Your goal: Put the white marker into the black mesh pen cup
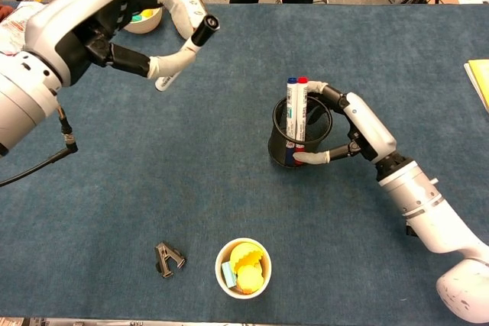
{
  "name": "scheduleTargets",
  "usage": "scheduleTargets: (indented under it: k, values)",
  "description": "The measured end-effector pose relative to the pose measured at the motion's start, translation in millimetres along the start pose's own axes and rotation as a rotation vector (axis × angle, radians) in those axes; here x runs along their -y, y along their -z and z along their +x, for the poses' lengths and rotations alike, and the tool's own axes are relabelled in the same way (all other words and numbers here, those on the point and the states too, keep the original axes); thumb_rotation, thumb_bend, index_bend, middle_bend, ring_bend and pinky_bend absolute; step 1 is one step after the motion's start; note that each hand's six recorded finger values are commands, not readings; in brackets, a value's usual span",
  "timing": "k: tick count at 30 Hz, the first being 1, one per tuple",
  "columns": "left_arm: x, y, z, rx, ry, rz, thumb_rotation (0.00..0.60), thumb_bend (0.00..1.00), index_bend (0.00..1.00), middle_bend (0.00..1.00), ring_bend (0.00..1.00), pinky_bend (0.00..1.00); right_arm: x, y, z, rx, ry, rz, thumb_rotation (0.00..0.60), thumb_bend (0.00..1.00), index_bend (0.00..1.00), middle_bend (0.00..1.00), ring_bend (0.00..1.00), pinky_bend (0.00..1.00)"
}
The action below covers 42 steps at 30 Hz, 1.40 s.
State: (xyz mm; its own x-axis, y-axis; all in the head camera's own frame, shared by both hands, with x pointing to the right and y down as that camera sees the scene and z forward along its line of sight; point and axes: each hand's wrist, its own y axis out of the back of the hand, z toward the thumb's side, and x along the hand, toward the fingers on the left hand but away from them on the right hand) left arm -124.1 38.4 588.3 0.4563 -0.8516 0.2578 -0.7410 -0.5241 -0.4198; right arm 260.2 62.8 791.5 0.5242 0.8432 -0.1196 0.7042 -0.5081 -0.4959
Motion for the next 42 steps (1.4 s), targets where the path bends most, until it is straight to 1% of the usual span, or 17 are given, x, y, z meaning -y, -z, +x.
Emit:
scheduleTargets:
  k: [6, 14, 21, 25, 31, 42]
  values:
    - [11.7, -7.0, 5.6, 0.027, 0.035, -0.023, 0.6, 0.36, 0.61, 0.11, 0.0, 0.01, 11.9, -6.6, -6.5, -0.019, -0.022, -0.018, 0.6, 0.0, 0.36, 0.52, 0.47, 0.43]
    - [24.9, -11.9, 9.1, 0.047, 0.075, -0.063, 0.6, 0.36, 0.61, 0.11, 0.0, 0.01, 19.1, -14.7, -13.5, -0.049, -0.039, -0.018, 0.6, 0.0, 0.38, 0.52, 0.47, 0.43]
    - [35.6, -15.9, 11.1, 0.065, 0.114, -0.136, 0.6, 0.36, 0.61, 0.11, 0.0, 0.01, 25.8, -25.5, -21.4, -0.084, -0.055, -0.024, 0.6, 0.0, 0.38, 0.52, 0.47, 0.43]
    - [41.3, -17.2, 12.9, 0.086, 0.132, -0.171, 0.6, 0.36, 0.61, 0.11, 0.0, 0.01, 30.7, -28.3, -22.6, -0.09, -0.067, -0.028, 0.6, 0.0, 0.38, 0.52, 0.47, 0.43]
    - [46.0, -16.0, 13.7, 0.094, 0.142, -0.194, 0.6, 0.36, 0.61, 0.11, 0.0, 0.01, 36.4, -29.8, -23.8, -0.09, -0.078, -0.037, 0.6, 0.0, 0.38, 0.52, 0.47, 0.43]
    - [52.8, -13.8, 15.9, 0.095, 0.158, -0.193, 0.6, 0.36, 0.61, 0.11, 0.0, 0.01, 48.1, -33.9, -26.8, -0.095, -0.102, -0.048, 0.6, 0.0, 0.38, 0.52, 0.47, 0.43]
